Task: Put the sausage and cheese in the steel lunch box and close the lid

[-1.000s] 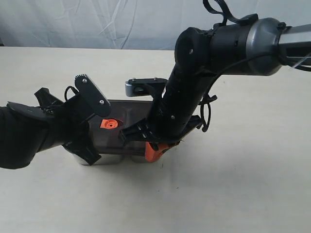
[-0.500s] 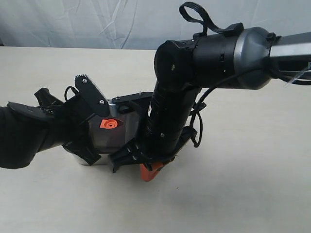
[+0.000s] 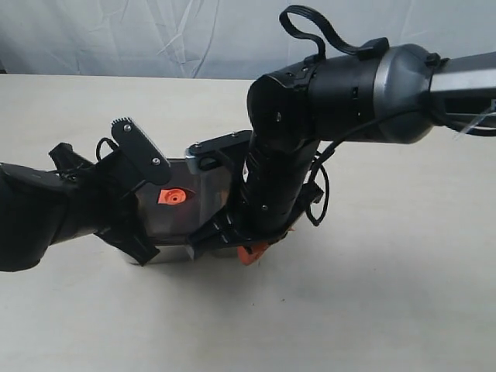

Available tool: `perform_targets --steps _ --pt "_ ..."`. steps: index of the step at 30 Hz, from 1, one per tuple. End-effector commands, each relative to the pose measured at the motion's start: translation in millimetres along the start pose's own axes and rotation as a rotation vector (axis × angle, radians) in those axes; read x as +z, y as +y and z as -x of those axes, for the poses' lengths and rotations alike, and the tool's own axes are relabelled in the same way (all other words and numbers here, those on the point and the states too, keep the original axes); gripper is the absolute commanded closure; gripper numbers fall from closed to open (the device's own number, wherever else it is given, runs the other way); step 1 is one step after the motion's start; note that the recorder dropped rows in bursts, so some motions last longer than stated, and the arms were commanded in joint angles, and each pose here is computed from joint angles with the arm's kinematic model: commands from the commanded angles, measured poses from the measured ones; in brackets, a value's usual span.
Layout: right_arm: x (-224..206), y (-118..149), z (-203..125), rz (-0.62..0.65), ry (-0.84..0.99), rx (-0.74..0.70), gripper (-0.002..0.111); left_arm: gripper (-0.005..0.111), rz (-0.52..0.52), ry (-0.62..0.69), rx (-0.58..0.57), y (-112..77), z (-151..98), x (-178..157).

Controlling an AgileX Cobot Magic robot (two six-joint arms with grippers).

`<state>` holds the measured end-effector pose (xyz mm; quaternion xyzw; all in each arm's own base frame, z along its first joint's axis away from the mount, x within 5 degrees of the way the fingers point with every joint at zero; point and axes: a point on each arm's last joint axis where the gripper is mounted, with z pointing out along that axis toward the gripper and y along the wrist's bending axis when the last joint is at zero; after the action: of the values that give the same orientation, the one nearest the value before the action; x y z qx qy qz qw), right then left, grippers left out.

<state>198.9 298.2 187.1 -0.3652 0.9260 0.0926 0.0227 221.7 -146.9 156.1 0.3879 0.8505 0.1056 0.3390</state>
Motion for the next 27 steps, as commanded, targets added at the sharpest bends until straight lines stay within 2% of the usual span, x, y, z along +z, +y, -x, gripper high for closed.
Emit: perform_targets --steps 1,10,16,27 --pt "0 -2 4 -0.016 -0.044 -0.016 0.109 0.107 -0.093 0.007 -0.067 -10.0 -8 -2" --pt "-6 -2 -3 -0.019 0.021 -0.015 0.109 0.107 -0.087 -0.027 -0.079 -6.1 -5 -10" --pt "-38 3 -7 0.004 -0.077 -0.026 0.109 0.107 -0.056 -0.152 -0.123 9.2 7 -39" --pt "-46 -7 16 -0.060 -0.331 -0.009 0.109 0.107 -0.066 -0.181 -0.128 10.5 9 -45"
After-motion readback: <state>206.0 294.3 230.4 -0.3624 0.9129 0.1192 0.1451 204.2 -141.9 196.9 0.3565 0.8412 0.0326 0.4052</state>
